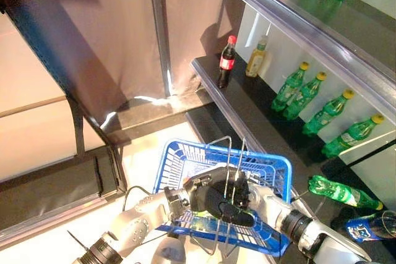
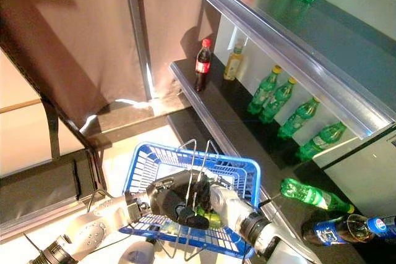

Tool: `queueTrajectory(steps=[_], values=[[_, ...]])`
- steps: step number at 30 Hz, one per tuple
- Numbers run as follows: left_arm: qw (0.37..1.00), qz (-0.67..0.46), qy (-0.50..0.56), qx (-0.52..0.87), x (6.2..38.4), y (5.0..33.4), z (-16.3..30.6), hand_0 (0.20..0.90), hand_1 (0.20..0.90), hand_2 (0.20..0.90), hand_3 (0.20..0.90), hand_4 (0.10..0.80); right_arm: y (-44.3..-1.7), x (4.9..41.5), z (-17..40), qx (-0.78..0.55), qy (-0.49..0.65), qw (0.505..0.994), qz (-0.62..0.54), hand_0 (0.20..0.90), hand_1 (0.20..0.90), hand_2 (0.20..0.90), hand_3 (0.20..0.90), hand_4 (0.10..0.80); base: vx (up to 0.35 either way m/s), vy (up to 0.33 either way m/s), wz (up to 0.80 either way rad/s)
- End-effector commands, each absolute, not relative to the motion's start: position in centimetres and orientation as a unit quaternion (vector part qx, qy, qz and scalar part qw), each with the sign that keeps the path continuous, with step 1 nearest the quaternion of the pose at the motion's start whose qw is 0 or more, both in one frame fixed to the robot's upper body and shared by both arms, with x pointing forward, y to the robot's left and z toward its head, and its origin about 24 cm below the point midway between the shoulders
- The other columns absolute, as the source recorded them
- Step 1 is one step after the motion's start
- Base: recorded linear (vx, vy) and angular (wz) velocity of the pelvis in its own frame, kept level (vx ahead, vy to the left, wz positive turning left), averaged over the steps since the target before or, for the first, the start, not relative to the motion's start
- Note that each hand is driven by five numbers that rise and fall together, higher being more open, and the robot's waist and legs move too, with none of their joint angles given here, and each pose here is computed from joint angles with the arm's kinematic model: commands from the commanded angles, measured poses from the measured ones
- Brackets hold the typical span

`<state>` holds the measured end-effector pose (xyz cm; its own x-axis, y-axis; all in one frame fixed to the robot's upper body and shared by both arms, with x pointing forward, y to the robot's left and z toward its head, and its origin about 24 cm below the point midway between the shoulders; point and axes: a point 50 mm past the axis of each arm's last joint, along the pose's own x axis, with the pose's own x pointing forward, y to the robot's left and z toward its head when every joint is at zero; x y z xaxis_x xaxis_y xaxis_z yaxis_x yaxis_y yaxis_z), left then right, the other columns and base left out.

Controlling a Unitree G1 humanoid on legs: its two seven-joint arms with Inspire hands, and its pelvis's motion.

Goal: Pick up the drink and place into the basket.

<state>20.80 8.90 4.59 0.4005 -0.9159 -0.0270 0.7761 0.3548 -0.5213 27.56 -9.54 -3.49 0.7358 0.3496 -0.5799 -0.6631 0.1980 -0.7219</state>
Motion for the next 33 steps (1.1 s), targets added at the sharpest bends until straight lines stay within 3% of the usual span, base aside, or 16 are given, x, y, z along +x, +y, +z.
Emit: queueTrajectory(steps=[1,4,6,7,8,9,10,33], values=[[0.551,-0.75,-0.242,-0.275,17.3,3.4,20.3,0.3,0.3,0.3,0.2,0.1,-6.9,30.4,0.3,-0.544,0.056,0.77,0.33,0.309,0.309,0.309,0.211,0.111,0.0,0.0,0.0],[0.548,-0.752,-0.244,-0.274,17.2,3.4,20.4,0.3,0.3,0.3,0.2,0.1,-7.1,30.2,-0.4,-0.526,0.078,0.78,0.33,0.328,0.328,0.328,0.233,0.133,0.0,0.0,0.0],[0.549,-0.751,-0.244,-0.274,17.2,3.3,20.4,0.3,0.3,0.3,0.2,0.1,-7.3,29.9,-1.1,-0.511,0.096,0.789,0.327,0.401,0.401,0.401,0.318,0.218,0.013,0.011,0.03],[0.549,-0.751,-0.244,-0.274,17.2,3.3,20.4,0.3,0.3,0.3,0.2,0.1,-7.4,29.9,-1.2,-0.505,0.101,0.793,0.325,0.505,0.505,0.505,0.439,0.339,0.0,0.0,0.0],[0.549,-0.751,-0.244,-0.273,17.2,3.4,20.4,0.3,0.3,0.3,0.2,0.1,-7.5,29.8,-1.5,-0.499,0.109,0.796,0.324,0.66,0.66,0.66,0.62,0.52,0.0,0.0,0.0],[0.549,-0.751,-0.245,-0.273,17.2,3.4,20.4,0.3,0.3,0.3,0.2,0.1,-7.5,29.7,-1.6,-0.497,0.112,0.797,0.325,0.869,0.869,0.869,0.864,0.764,0.0,0.0,0.0],[0.549,-0.751,-0.246,-0.273,17.2,3.4,20.5,0.3,0.3,0.3,0.2,0.1,-7.5,29.6,-1.8,-0.495,0.115,0.797,0.326,0.9,0.9,0.9,0.9,0.8,0.0,0.0,0.0],[0.583,-0.726,-0.243,-0.272,17.8,3.4,20.2,0.3,0.3,0.3,0.2,0.1,-7.3,29.2,-2.0,-0.457,0.126,0.822,0.314,0.9,0.9,0.9,0.9,0.8,0.0,0.0,0.0]])
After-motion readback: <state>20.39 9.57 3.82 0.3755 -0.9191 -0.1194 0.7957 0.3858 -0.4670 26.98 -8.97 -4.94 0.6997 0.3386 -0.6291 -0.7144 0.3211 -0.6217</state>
